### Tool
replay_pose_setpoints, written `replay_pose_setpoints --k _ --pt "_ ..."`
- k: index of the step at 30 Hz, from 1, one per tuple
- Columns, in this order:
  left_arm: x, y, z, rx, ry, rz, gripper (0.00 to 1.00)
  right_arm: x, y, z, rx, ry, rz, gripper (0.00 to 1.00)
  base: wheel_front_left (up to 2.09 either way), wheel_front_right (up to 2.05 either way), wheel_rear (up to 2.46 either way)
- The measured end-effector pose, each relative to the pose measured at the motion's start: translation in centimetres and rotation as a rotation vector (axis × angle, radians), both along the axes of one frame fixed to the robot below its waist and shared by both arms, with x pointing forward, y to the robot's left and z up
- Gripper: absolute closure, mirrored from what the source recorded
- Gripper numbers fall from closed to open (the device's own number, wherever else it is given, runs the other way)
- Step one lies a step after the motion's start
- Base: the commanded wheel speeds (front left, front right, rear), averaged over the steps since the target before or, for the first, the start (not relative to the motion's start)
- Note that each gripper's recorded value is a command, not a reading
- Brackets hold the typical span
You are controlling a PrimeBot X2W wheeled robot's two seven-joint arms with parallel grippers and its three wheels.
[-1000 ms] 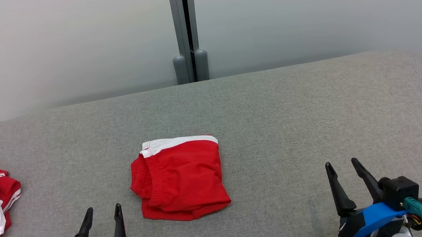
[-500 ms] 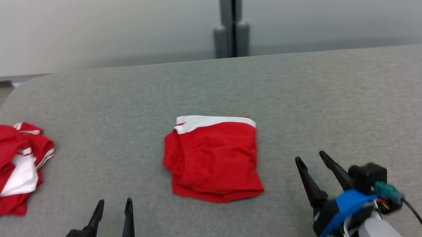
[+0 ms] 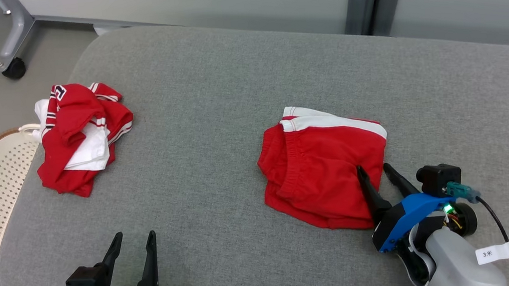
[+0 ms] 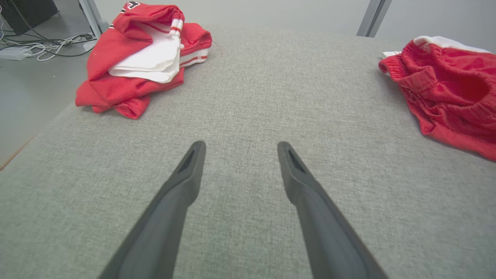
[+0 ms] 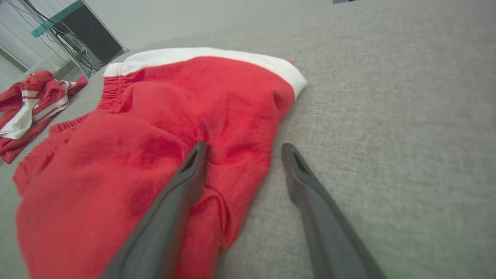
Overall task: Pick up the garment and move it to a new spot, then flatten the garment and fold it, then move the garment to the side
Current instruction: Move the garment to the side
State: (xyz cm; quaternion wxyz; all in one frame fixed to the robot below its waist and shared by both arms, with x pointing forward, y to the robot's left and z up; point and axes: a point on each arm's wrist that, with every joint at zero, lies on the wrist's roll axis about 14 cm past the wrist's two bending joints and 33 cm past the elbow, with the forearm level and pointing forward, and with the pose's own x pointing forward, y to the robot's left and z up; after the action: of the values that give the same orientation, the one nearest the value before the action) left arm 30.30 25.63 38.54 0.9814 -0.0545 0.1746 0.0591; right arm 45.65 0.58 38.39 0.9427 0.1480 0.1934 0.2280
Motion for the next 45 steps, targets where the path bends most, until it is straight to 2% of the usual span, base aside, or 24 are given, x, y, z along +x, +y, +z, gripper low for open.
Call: replay_pose_setpoints --k 1,2,3,4,11,16,21,27,34,39,45 --pt "0.0 0.1 0.0 0.0 0.002 0.004 0.0 0.0 0.3 -0.4 -0.006 0.01 0.011 0.23 0.0 0.0 0.0" --pt "0.0 0.1 -0.1 0.0 0.005 0.001 0.0 0.2 0.6 -0.6 -0.006 0.017 0.017 0.55 0.0 0.0 0.0" --pt "0.0 0.0 -0.2 -0.002 0.008 0.001 0.0 0.5 0.7 -0.6 0.011 0.026 0.009 0.93 0.0 0.0 0.0" --pt "0.0 0.0 -0.3 -0.005 0.012 0.002 0.0 0.7 0.9 -0.6 0.013 0.028 0.011 1.0 0.0 0.0 0.0" --pt "1.1 -0.7 0.0 -0.012 -0.003 -0.032 0.0 1.0 0.0 0.0 0.025 0.014 -0.019 1.0 0.0 0.0 0.0" --pt "2.5 -2.5 0.1 -0.022 -0.017 -0.096 0.0 1.0 -2.7 1.0 0.031 -0.019 -0.087 1.0 0.0 0.0 0.0" --pt "4.7 -7.2 -0.4 -0.05 -0.021 -0.244 0.0 -0.4 -7.2 1.3 0.028 -0.035 -0.189 1.0 0.0 0.0 0.0" --pt "7.6 -15.9 -0.5 -0.105 -0.049 -0.499 0.0 -3.7 -13.6 1.5 0.003 -0.042 -0.343 1.0 0.0 0.0 0.0" --pt "8.1 -24.9 1.0 -0.161 -0.106 -0.776 0.0 -7.9 -19.6 2.8 -0.024 -0.075 -0.518 1.0 0.0 0.0 0.0" --pt "7.7 -27.9 1.2 -0.175 -0.116 -0.884 0.0 -10.2 -21.8 3.5 -0.046 -0.091 -0.59 1.0 0.0 0.0 0.0" --pt "7.3 -28.3 0.9 -0.171 -0.104 -0.919 0.0 -10.7 -22.4 3.6 -0.091 -0.103 -0.59 1.0 0.0 0.0 0.0"
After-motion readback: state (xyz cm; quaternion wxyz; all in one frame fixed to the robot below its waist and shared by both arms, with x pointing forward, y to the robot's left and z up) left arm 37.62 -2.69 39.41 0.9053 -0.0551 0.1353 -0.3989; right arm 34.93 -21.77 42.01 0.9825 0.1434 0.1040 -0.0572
